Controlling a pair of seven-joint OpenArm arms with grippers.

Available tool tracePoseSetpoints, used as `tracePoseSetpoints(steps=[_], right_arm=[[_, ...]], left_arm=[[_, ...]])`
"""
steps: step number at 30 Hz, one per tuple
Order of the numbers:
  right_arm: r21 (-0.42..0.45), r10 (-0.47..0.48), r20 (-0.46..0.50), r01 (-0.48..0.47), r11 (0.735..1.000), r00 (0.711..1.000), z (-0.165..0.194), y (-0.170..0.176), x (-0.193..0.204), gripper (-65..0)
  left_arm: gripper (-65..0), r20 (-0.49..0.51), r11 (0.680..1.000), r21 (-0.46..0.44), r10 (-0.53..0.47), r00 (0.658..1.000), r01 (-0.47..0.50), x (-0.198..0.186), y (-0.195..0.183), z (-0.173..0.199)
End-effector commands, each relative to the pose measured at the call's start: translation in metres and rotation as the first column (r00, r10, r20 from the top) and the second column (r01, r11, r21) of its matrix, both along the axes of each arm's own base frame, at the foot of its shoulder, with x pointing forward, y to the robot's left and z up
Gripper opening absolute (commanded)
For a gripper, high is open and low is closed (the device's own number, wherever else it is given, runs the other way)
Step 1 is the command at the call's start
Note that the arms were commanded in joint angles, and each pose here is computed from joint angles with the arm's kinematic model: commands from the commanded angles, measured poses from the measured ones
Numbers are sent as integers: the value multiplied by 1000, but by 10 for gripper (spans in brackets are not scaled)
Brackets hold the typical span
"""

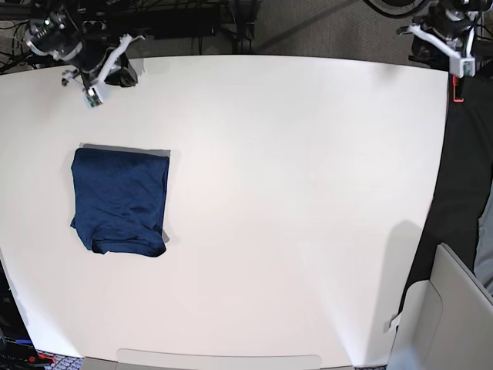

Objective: Fold the T-shirt properly

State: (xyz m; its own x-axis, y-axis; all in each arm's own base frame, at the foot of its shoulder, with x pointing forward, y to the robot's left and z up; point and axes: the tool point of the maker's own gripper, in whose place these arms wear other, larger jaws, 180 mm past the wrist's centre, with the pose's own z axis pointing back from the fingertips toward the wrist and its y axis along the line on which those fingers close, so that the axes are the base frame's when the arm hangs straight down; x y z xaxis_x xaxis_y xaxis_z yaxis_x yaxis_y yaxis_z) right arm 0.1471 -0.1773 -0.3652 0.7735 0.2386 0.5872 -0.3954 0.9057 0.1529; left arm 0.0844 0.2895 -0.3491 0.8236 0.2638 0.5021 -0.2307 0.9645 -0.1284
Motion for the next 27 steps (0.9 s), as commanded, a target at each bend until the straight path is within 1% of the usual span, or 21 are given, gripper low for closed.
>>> tracePoseSetpoints(steps=[1, 3, 7, 9, 11, 13, 15, 18, 20, 21, 23, 26, 27], right_arm=[[-10, 8, -2, -8, 1000, 1000, 4, -5, -6, -647], [-26, 5, -55, -6, 1000, 998, -2, -11, -26, -647], [-76, -36, -168, 24, 997, 985, -10, -33, -71, -647], [-94, -60, -219, 40, 995, 974, -13, -41, -92, -647], [-116, -78, -291, 46, 992, 953, -22, -47, -117, -647], [-167, -100, -381, 38, 985, 919, -37, -58, -146, -648], [-206, -136, -475, 41, 978, 870, -58, -61, -179, -648], [-298, -198, -594, 15, 955, 779, -90, -77, -221, -648], [-323, -231, -654, 10, 946, 720, -112, -78, -241, -648], [-329, -239, -670, 7, 944, 703, -122, -78, -248, -648], [-328, -243, -686, 7, 945, 686, -143, -78, -255, -648], [-290, -205, -707, -12, 957, 677, -175, -65, -251, -648], [-274, -195, -706, -9, 962, 681, -184, -60, -245, -648]], left_arm=[[-585, 7, 1000, -4, -5, 1000, 5, -6, 2, 8], [-585, -11, 1000, -22, 7, 1000, -7, -17, 2, 9], [-585, -102, 999, -43, 3, 995, -7, -49, -3, 2], [-585, -139, 998, -59, 5, 990, -13, -61, -7, -2], [-585, -183, 996, -90, 2, 983, -19, -74, -16, -13], [-585, -241, 993, -120, -10, 971, -19, -89, -25, -27], [-585, -302, 988, -155, -37, 952, -11, -104, -39, -46], [-585, -406, 985, -171, -56, 912, -16, -132, -48, -79], [-585, -433, 982, -186, -64, 899, -20, -138, -56, -105], [-585, -457, 982, -188, -67, 887, -23, -145, -58, -116], [-585, -497, 980, -199, -79, 864, -24, -156, -65, -139], [-585, -540, 974, -226, -105, 835, -23, -157, -75, -167], [-585, -544, 972, -233, -104, 833, -30, -155, -78, -174]])
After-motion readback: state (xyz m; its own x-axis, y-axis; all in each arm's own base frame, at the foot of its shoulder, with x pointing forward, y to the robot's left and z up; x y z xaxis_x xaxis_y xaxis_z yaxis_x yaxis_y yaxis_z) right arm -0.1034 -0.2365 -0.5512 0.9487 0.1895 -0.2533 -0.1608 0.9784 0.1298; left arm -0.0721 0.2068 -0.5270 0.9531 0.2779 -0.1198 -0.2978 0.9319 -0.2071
